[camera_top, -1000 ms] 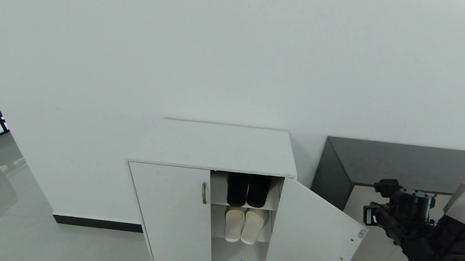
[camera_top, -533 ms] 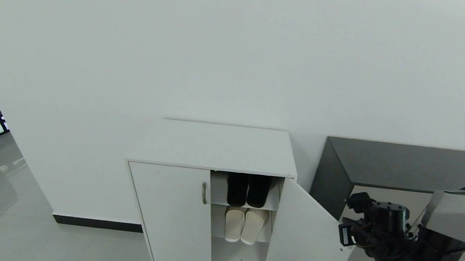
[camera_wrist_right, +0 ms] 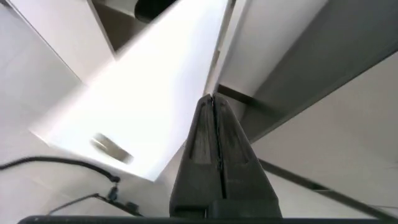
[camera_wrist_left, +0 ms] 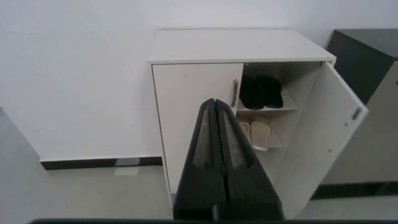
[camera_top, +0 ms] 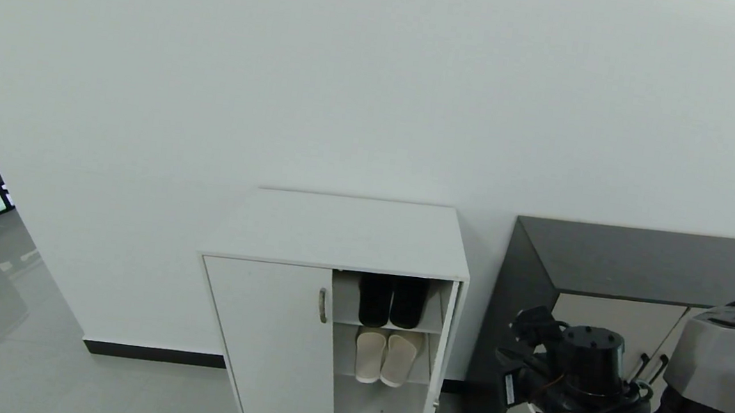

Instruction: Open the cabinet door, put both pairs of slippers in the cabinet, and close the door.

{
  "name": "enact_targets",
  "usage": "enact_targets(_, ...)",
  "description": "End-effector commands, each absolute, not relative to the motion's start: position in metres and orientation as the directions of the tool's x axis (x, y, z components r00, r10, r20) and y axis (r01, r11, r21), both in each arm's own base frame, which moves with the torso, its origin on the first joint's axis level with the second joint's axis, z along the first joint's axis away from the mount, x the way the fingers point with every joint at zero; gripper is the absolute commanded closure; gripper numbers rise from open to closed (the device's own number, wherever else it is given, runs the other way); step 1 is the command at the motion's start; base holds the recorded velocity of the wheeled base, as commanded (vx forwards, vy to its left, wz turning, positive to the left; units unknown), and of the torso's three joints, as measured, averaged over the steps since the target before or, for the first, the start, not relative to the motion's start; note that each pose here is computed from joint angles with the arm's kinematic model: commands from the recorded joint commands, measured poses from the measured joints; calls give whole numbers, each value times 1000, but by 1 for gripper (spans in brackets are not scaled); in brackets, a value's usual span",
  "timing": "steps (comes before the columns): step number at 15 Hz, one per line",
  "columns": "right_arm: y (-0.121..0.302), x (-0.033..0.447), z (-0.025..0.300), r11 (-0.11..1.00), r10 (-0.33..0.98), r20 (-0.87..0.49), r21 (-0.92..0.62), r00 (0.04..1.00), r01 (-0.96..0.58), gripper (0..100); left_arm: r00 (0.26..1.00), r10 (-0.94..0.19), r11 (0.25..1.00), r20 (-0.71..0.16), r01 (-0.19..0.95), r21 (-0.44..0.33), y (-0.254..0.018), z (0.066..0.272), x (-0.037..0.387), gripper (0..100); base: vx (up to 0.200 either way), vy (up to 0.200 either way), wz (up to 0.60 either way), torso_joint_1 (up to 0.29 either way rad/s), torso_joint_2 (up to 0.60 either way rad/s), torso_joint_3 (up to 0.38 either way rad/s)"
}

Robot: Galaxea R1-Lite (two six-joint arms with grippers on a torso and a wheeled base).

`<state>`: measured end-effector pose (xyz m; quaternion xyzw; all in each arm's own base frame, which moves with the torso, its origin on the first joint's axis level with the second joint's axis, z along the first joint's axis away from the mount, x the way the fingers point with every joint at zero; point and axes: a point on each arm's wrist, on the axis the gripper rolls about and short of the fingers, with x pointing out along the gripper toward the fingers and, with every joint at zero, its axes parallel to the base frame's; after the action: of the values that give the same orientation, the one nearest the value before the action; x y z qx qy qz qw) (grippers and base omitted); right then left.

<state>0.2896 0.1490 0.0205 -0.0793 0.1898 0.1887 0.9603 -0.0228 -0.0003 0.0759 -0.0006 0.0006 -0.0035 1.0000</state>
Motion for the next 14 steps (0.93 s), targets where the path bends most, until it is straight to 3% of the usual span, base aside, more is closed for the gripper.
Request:
enact_targets(1, 153, 290, 24, 916, 345, -374, -67, 861, -396, 100, 1000, -8, 1000, -3, 8, -2, 0, 76, -23, 100, 0, 0, 0, 0, 0, 0)
enact_targets(14, 181, 282, -3, 887, 421, -345, -35, 839, -460, 100, 1000, -8, 1000, -2, 8, -2, 0, 76, -23, 100, 0, 0, 0, 0, 0, 0)
